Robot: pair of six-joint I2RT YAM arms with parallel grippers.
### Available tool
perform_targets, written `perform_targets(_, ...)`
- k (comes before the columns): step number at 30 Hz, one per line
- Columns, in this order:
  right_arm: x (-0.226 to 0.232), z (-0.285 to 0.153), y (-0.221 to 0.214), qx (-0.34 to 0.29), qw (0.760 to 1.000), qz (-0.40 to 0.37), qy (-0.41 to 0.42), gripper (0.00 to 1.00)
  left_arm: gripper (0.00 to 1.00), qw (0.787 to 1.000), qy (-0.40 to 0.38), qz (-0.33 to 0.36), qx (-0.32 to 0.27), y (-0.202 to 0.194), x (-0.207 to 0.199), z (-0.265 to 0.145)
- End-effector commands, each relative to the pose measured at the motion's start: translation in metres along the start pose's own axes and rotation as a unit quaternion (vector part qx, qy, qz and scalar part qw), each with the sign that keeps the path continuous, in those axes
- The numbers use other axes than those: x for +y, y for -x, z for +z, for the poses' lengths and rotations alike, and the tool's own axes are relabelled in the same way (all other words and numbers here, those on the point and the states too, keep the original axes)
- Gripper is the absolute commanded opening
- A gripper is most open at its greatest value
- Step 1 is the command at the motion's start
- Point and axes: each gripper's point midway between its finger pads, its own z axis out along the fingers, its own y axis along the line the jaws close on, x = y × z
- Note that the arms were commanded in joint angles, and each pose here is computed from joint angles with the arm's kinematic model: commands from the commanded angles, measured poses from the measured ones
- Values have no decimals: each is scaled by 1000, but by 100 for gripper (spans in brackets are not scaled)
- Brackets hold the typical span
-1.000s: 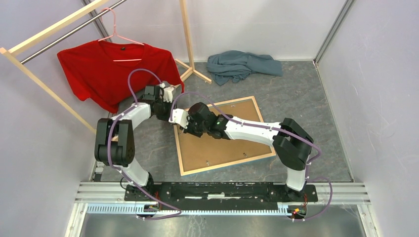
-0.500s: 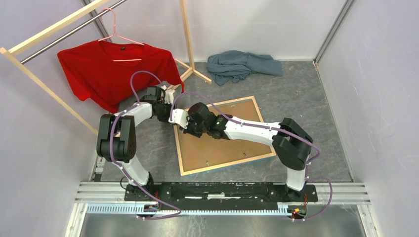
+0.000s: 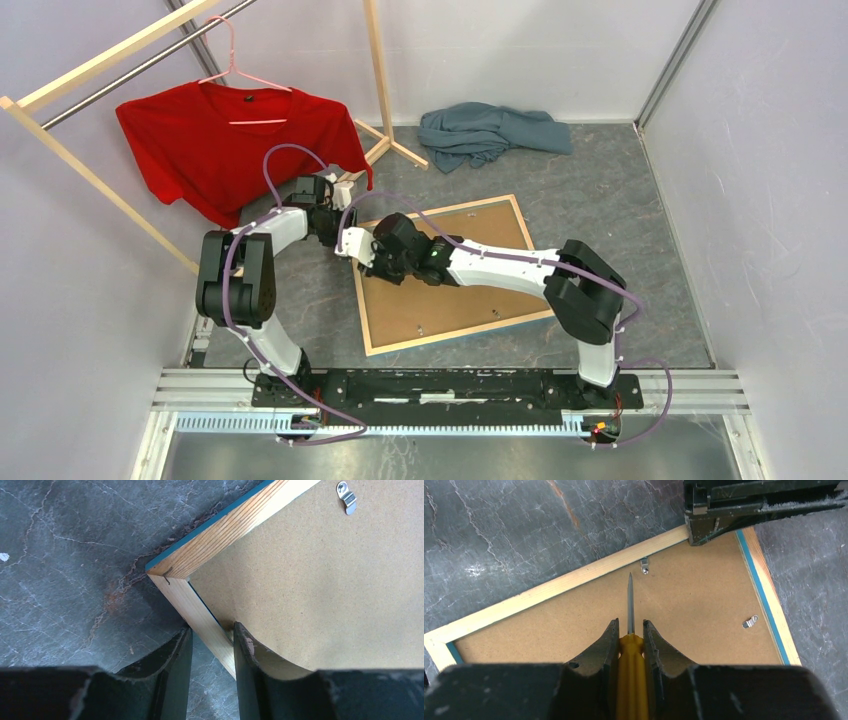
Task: Take the photo out of the frame
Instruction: Release the photo frame item from the photo frame.
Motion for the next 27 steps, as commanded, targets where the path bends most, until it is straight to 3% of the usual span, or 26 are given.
perform_targets(1,-4,4,30,-26,1000,-4,-14,0,40,1000,-17,1,-10,4,-5,-1)
perform_targets(27,-1,19,8,0,999,-24,-29,0,40,999,-37,10,-11,2,-12,-5)
